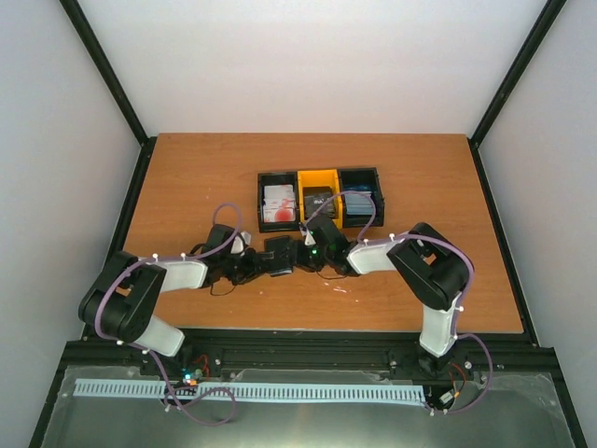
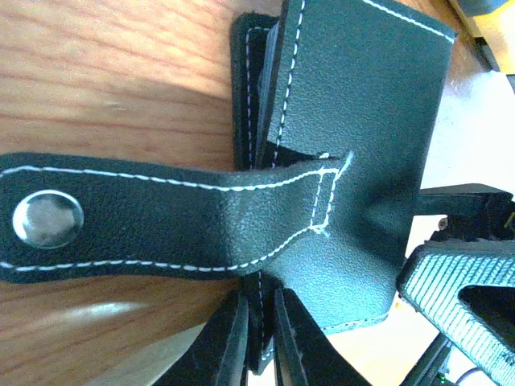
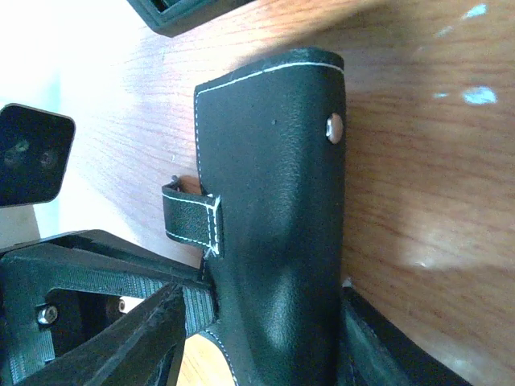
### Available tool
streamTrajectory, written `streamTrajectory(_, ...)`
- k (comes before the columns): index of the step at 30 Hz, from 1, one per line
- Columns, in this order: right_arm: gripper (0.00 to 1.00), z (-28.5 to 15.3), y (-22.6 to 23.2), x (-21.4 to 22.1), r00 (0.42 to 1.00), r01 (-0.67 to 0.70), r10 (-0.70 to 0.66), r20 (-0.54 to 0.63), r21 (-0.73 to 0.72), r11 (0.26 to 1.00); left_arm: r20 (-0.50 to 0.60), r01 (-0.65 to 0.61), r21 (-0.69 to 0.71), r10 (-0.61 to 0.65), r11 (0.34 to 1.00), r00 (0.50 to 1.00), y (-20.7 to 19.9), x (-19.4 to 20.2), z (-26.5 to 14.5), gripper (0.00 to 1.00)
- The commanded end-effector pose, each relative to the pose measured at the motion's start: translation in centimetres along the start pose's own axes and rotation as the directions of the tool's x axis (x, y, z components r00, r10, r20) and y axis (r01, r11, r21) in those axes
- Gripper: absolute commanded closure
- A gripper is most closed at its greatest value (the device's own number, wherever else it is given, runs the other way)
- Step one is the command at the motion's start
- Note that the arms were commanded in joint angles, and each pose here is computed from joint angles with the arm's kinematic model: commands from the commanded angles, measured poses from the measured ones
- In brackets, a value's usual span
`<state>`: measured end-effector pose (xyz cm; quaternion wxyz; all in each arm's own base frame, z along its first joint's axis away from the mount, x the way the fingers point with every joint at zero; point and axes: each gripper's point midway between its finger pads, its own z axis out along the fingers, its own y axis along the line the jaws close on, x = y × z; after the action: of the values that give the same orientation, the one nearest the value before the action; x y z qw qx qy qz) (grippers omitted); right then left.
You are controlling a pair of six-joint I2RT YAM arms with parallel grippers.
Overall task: Put the credit cards into the card holder
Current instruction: Close the card holder at the center of the board.
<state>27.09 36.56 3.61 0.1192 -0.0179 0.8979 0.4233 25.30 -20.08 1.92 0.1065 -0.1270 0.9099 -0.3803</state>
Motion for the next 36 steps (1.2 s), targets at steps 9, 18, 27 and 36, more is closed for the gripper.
streamTrajectory(9, 0.80, 0.5, 2.0, 1.0, 1.000, 0.005, -0.007, -0.015, -0.133, 0.991, 0.016, -0.032, -0.022, 0.033, 0.999, 0.999, 0.9, 0.3, -0.9, 0.87)
streamTrajectory(18, 0.96, -2.0, 2.0, -0.9, 0.990, 0.119, -0.120, 0.072, 0.020, 0.993, 0.143, -0.132, 0.059, 0.122, 0.990, 0.982, -3.0, -1.2, -4.2, 0.62)
streamTrajectory(27, 0.96, -5.6, 6.3, -1.5, 0.974, 0.205, -0.197, 0.108, -0.063, 0.977, 0.366, -0.182, 0.076, 0.142, 0.980, 0.920, -5.8, -3.3, -9.3, 0.35)
streamTrajectory(36, 0.94, -9.9, 12.4, -1.4, 0.966, 0.251, -0.218, 0.139, -0.300, 0.920, 0.330, -0.264, 0.214, 0.185, 0.940, 0.926, -10.1, -2.8, -10.6, 0.21)
